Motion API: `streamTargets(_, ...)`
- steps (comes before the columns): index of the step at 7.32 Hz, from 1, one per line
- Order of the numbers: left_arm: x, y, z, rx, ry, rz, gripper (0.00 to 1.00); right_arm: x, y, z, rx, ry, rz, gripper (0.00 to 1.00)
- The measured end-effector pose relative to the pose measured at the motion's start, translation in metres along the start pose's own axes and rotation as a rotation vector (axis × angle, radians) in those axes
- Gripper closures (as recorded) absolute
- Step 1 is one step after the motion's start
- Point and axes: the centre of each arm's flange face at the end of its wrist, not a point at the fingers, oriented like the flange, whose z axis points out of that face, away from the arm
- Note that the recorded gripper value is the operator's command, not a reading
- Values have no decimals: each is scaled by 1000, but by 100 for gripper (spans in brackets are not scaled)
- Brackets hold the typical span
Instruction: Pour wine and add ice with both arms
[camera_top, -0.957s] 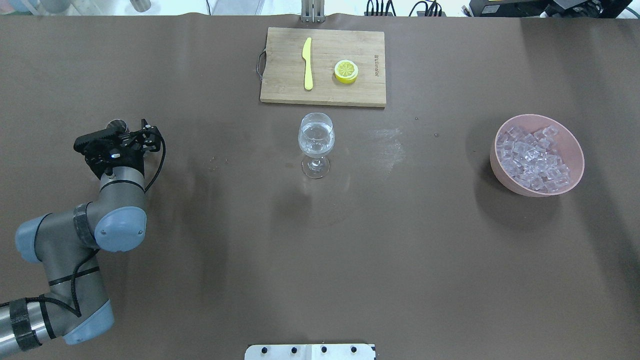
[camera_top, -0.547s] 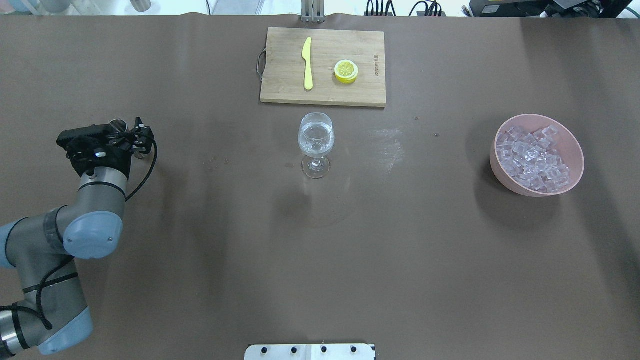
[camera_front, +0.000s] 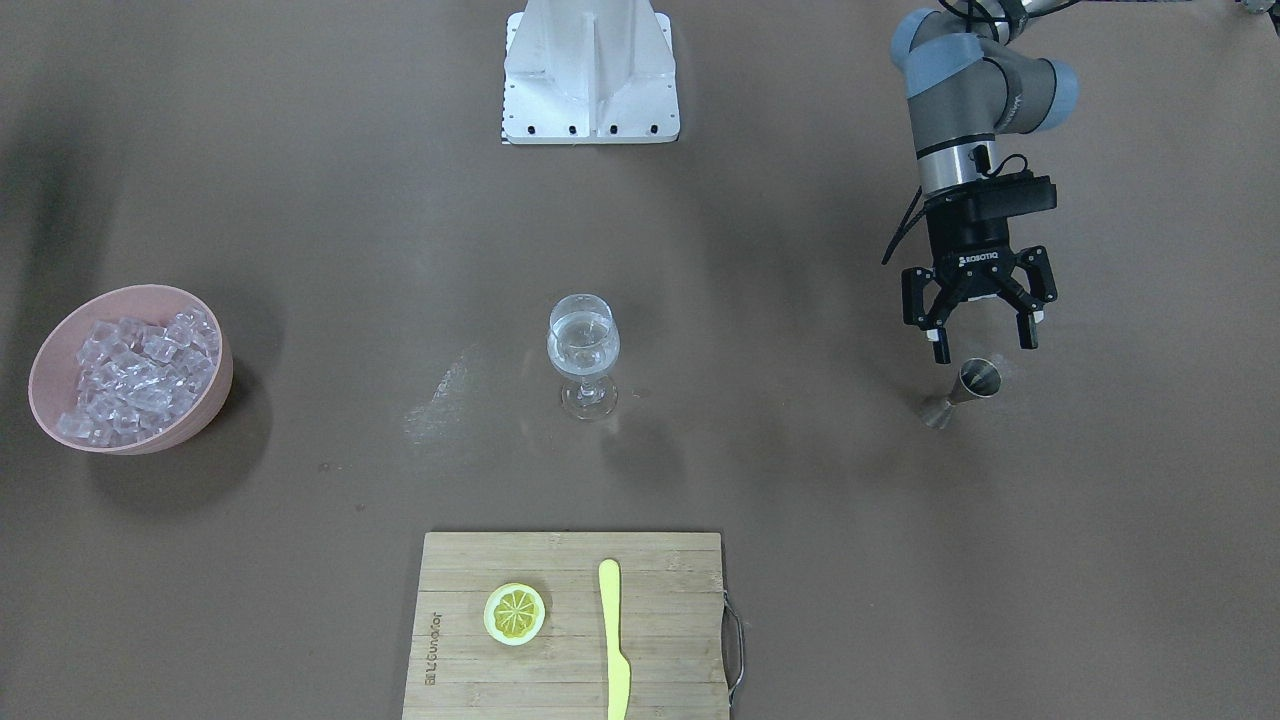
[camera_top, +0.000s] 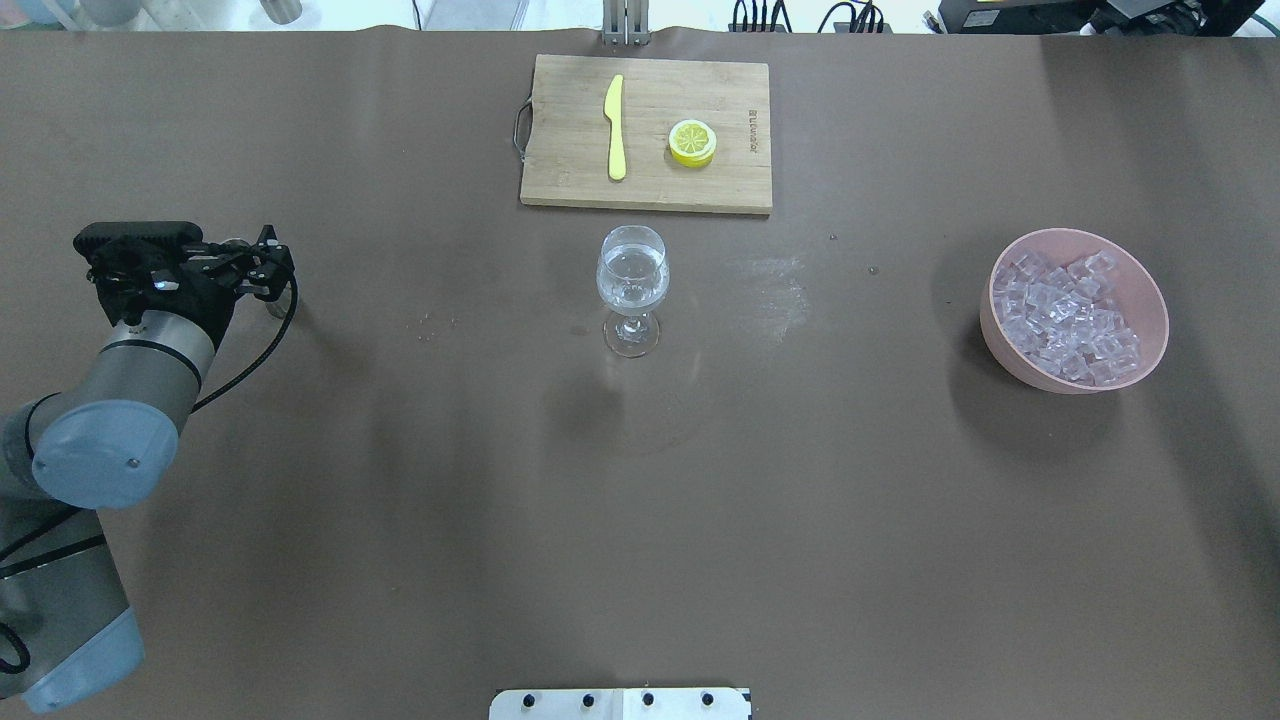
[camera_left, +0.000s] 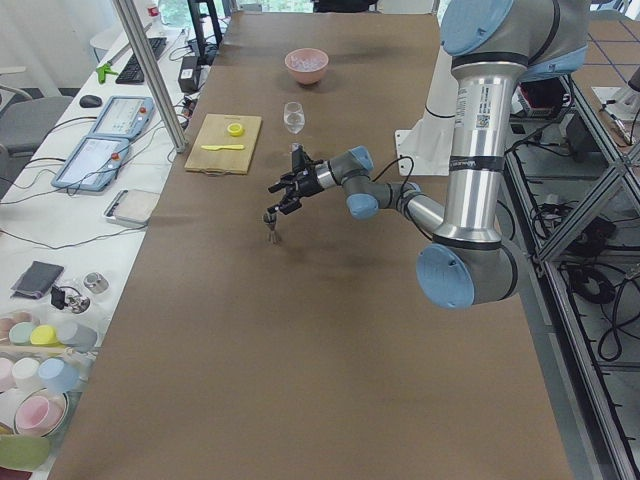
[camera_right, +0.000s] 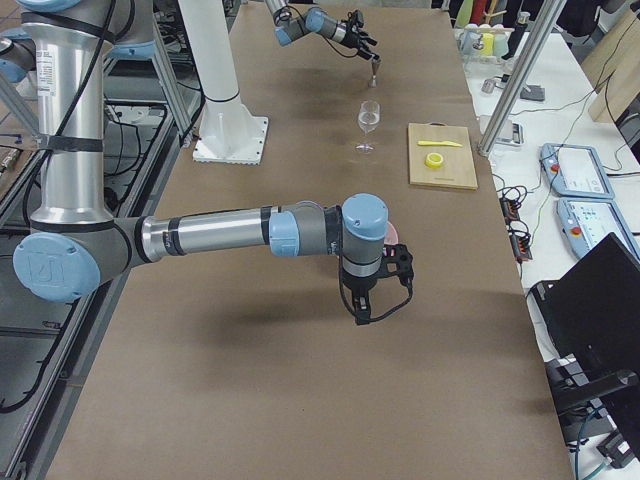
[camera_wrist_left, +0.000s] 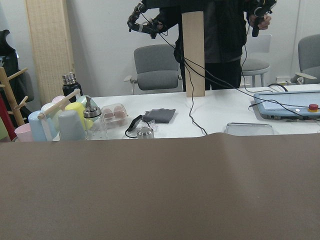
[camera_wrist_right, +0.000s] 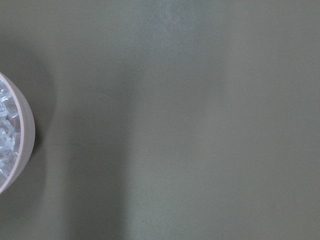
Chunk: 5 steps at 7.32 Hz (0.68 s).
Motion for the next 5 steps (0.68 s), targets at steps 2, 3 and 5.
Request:
streamTargets(2,-13,-19,7,-172,72,124,1,0,0,0,0,0,0,0)
streamTargets(3,-26,-34,13,-277,89,161,1,0,0,0,0,0,1,0)
streamTargets(5,-67,-88,14,-440,104,273,1,0,0,0,1,0,0,0)
